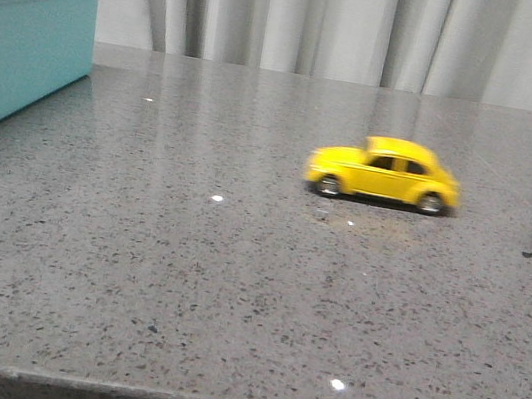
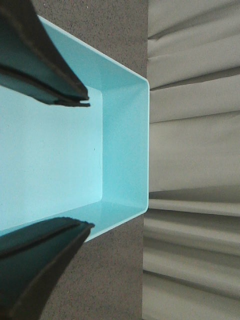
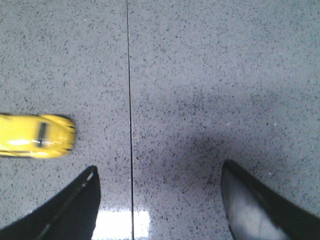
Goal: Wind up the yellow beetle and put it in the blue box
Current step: 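Release the car so it rolls toward the blue box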
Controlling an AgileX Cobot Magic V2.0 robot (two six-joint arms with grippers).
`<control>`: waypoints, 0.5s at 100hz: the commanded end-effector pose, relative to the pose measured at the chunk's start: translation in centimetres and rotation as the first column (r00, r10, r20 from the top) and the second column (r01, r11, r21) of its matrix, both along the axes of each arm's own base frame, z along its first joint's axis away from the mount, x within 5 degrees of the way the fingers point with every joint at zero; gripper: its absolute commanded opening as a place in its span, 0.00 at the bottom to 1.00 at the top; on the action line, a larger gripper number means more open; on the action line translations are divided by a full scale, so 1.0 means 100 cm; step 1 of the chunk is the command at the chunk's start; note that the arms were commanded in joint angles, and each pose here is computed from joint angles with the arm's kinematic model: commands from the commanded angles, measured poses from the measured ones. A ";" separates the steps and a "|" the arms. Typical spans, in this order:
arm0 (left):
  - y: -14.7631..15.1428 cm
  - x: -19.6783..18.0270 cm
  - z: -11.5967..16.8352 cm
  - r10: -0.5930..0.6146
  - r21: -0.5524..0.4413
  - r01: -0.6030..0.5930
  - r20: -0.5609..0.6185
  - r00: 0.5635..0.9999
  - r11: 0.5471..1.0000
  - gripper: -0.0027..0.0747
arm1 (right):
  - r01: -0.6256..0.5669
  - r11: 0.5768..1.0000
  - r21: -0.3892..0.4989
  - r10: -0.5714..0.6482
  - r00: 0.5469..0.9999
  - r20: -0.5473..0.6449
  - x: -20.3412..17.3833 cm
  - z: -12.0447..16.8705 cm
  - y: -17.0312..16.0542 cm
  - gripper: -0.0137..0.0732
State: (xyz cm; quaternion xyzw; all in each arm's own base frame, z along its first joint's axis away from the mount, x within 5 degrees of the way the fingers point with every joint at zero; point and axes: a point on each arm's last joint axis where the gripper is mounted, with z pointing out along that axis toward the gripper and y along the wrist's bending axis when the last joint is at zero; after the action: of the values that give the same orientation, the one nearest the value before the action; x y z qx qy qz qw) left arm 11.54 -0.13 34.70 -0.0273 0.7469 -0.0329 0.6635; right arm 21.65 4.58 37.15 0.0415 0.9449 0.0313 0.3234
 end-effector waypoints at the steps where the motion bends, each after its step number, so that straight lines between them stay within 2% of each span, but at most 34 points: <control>1: 0.000 0.001 0.018 -0.001 -0.022 0.004 0.112 0.994 1.000 0.63 | -0.022 0.999 0.023 0.019 0.992 0.124 -0.012 0.010 -0.003 0.74; 27: -0.001 0.001 0.017 -0.003 -0.028 0.005 0.097 0.995 1.000 0.63 | -0.038 0.998 0.050 0.029 0.986 0.166 -0.035 -0.009 -0.006 0.74; 50: -0.001 0.000 0.017 -0.005 -0.034 0.007 0.079 0.997 0.999 0.63 | -0.056 0.993 0.104 0.029 0.969 0.245 -0.044 -0.004 -0.006 0.74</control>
State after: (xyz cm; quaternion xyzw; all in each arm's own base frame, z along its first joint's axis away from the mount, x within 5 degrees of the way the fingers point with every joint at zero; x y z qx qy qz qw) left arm 11.52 -0.17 34.52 -0.0308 0.7532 -0.0381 0.6560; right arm 17.28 3.91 35.01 0.0413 0.9226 0.0763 0.3760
